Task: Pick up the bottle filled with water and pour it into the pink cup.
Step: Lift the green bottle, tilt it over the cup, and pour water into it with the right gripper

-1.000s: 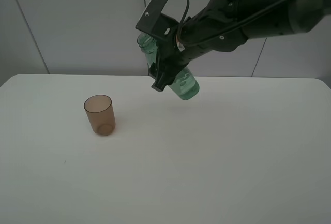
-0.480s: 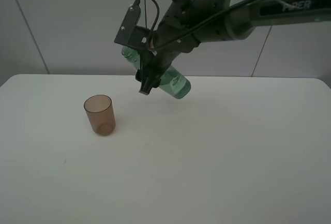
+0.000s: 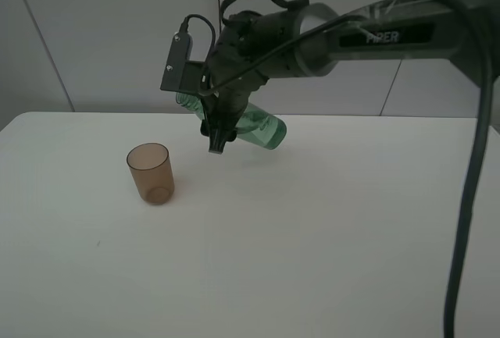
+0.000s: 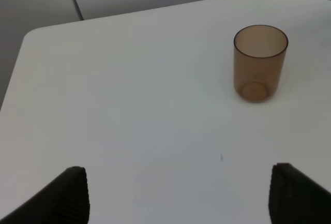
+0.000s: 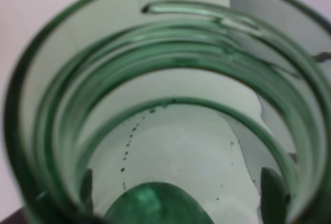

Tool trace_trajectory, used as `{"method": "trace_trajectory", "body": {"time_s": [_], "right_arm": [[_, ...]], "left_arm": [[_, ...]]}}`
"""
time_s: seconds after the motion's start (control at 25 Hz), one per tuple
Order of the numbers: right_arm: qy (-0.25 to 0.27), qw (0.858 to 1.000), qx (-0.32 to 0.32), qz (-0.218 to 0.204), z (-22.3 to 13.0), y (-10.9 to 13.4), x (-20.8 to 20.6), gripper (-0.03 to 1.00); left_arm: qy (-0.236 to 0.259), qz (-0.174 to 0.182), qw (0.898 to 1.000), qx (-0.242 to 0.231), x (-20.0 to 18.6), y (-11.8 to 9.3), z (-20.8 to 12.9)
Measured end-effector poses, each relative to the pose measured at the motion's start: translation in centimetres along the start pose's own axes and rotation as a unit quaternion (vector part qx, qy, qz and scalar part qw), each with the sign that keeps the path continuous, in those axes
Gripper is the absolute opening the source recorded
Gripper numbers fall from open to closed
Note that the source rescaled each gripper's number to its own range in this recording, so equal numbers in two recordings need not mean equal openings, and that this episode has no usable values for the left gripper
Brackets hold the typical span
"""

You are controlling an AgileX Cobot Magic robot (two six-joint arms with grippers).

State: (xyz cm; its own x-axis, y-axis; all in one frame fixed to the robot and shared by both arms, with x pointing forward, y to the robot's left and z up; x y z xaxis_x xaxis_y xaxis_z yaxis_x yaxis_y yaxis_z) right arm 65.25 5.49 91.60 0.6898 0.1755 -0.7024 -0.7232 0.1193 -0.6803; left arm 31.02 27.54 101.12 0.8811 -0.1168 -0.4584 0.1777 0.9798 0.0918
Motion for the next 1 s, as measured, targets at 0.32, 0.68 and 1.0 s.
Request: {"method": "trace_trajectory", "body": {"time_s": [0.32,0.68,1.0], "right_arm": [[0.023,0.999,-0.036,-0.024,0.7,-0.6,0.8,0.0],[0.026,0.995,-0.083,-0.042,2.1,0.0,0.2,0.0],[0.032,0.989,-0.134,-0.061,3.0,0.9,0.4,0.0]], "left_arm": [[0.0,0.0,1.0,0.0,0.0,0.0,0.0],[0.0,0.0,1.0,0.0,0.0,0.0,0.0],[0.0,0.0,1.0,0.0,0.0,0.0,0.0]]}}
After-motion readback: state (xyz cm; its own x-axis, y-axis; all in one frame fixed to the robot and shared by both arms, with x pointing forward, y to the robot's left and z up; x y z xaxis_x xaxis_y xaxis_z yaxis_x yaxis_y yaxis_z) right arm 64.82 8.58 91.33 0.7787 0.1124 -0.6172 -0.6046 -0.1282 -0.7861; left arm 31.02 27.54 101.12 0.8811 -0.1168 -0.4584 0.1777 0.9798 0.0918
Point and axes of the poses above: a point on each arm's last joint axis where the gripper is mounted, x pointing out along that axis toward the gripper, y along the wrist's bending axis when the last joint is at zero, z = x × y, the point moved 9 cm from there along x, pointing out along that axis toward the gripper, and after that the axes turned 2 degrees about x, right-handed, at the moved point
